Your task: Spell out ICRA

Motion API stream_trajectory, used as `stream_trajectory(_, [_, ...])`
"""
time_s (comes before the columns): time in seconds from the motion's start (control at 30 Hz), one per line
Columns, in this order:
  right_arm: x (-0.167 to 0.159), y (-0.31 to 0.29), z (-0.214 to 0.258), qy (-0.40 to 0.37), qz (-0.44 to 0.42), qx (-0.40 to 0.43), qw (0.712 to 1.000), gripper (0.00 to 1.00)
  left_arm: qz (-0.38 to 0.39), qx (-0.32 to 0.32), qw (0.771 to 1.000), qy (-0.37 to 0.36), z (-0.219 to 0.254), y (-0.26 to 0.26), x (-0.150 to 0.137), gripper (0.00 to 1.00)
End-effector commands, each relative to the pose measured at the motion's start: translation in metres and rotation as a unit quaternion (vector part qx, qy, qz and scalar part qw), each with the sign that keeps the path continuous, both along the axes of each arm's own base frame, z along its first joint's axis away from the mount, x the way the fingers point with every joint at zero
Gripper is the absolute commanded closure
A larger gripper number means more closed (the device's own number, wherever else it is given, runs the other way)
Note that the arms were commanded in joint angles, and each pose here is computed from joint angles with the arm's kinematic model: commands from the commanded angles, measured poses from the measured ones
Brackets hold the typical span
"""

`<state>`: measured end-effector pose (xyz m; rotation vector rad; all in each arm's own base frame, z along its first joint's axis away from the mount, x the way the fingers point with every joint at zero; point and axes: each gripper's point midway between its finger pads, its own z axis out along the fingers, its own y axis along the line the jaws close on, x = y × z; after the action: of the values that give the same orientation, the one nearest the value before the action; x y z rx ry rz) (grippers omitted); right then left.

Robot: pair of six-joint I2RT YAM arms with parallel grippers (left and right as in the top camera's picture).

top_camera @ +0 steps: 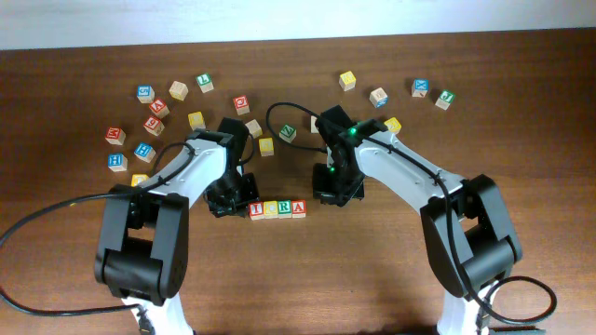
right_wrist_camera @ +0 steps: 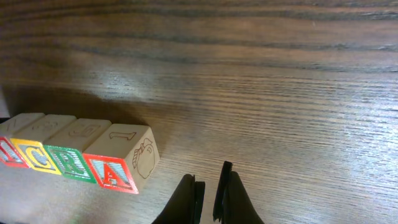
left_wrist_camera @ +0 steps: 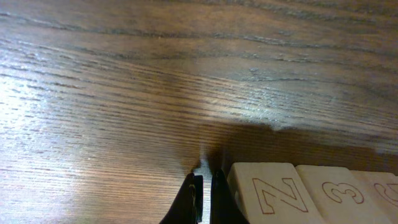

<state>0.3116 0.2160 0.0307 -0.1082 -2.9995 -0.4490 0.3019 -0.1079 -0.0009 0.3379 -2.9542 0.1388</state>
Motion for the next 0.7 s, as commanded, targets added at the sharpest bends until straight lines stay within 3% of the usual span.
stream_trajectory(0.0, [-0.004, 0.004, -0.009, 0.013, -0.003, 0.005, 1.0, 0.95, 0.002, -0.007, 1.0, 0.002, -0.003, -0.002, -0.001, 1.0])
stream_trajectory(0.67, [-0.015, 0.038, -0.017, 0.012, -0.023, 0.033, 0.999, 0.95, -0.029, -0.033, 0.999, -0.022, -0.003, -0.019, 0.008, 1.0])
